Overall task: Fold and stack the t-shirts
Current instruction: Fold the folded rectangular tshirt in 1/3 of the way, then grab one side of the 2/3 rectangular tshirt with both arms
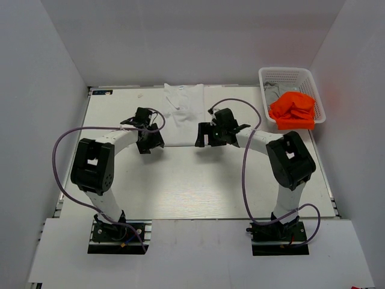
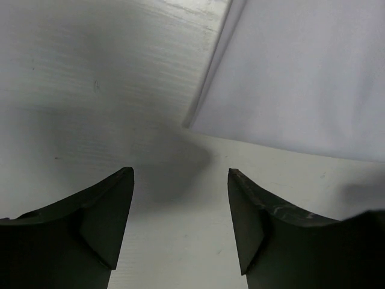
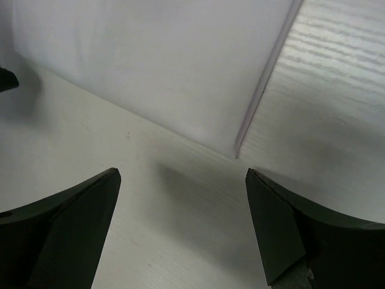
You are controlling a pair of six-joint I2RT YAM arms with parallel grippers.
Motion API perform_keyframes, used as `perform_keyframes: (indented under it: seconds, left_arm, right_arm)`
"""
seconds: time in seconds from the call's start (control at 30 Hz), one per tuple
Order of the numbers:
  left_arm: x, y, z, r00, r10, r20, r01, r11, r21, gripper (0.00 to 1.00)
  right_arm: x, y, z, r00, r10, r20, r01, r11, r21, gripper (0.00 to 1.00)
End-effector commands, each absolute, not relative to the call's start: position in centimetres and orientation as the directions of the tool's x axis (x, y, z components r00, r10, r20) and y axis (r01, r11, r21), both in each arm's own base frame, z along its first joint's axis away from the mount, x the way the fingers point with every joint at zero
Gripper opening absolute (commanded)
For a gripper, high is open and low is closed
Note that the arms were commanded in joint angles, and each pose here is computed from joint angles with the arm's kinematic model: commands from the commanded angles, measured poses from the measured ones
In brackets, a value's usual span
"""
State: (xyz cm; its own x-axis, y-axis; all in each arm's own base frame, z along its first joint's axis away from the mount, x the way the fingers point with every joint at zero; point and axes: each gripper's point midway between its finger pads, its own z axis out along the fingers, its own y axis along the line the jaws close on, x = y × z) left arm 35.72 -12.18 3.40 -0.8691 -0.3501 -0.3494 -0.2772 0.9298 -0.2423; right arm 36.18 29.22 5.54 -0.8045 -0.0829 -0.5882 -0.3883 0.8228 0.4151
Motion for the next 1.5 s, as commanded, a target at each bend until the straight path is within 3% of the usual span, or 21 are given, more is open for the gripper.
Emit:
perform_keyframes:
  seconds: [0.0, 0.07, 0.37, 0.57, 0.6, 0.7, 0.73, 0.8, 1.03, 1.13, 1.37, 1.47]
  left_arm:
    - [37.1, -12.7, 3.6, -0.844, -0.373, -0.385, -0.271, 0.917, -0.294, 0.73]
    - [37.2, -12.7, 2.9, -0.851, -0.377, -0.364, -0.274, 0.912, -0.304, 0.65]
    - [37.6, -12.9, 0.2, -0.868, -0.373, -0.327, -0.286, 0.915, -0.284, 0.61]
    - [38.6, -13.3, 0.2, -0.867, -0.356, -0.349, -0.258, 0.919, -0.298, 0.33]
    - [38.4, -13.2, -0.2, -0.869, -0.356, -0.345, -0.259, 0.919, -0.296, 0.2]
    - [38.6, -13.2, -0.3, -0.863, -0.357, -0.358, -0.254, 0.918, -0.304, 0.0]
    - [38.4, -13.2, -0.8, -0.867, -0.356, -0.349, -0.258, 0.919, -0.298, 0.0]
    - [39.0, -13.4, -0.5, -0.863, -0.357, -0.357, -0.255, 0.918, -0.303, 0.0]
    - [37.0, -14.3, 4.3, -0.798, -0.396, -0.454, -0.215, 0.891, -0.4, 0.0]
    - [34.3, -14.9, 6.2, -0.805, -0.39, -0.447, -0.181, 0.879, -0.441, 0.0]
    - [26.2, -17.5, 10.1, -0.886, -0.318, -0.337, -0.081, 0.822, -0.563, 0.0]
    - [23.6, -17.6, 13.4, -0.893, -0.294, -0.342, -0.045, 0.812, -0.582, 0.0]
  right_arm:
    - [36.0, 30.3, 5.1, -0.815, -0.09, -0.572, -0.408, 0.791, 0.457, 0.9]
    - [36.0, 30.3, 4.7, -0.82, -0.092, -0.564, -0.402, 0.795, 0.454, 0.89]
    - [35.4, 30.3, 2.0, -0.859, -0.1, -0.502, -0.37, 0.8, 0.472, 0.86]
    - [36.2, 30.6, 1.3, -0.847, -0.103, -0.522, -0.382, 0.801, 0.462, 0.75]
    - [36.5, 30.6, 1.4, -0.84, -0.099, -0.533, -0.382, 0.805, 0.454, 0.64]
    - [37.2, 30.3, 0.9, -0.837, -0.079, -0.541, -0.362, 0.822, 0.44, 0.38]
    - [37.4, 30.2, 0.8, -0.835, -0.077, -0.544, -0.357, 0.829, 0.43, 0.15]
    - [37.7, 30.0, 1.1, -0.829, -0.067, -0.554, -0.35, 0.837, 0.422, 0.02]
    - [35.3, 29.0, 4.6, -0.787, -0.107, -0.607, -0.421, 0.812, 0.403, 0.0]
    - [32.5, 28.6, 7.5, -0.762, -0.128, -0.635, -0.479, 0.772, 0.418, 0.0]
    - [22.9, 26.1, 8.4, -0.809, -0.241, -0.535, -0.52, 0.718, 0.462, 0.0]
    - [20.9, 25.7, 11.9, -0.778, -0.231, -0.585, -0.56, 0.676, 0.479, 0.0]
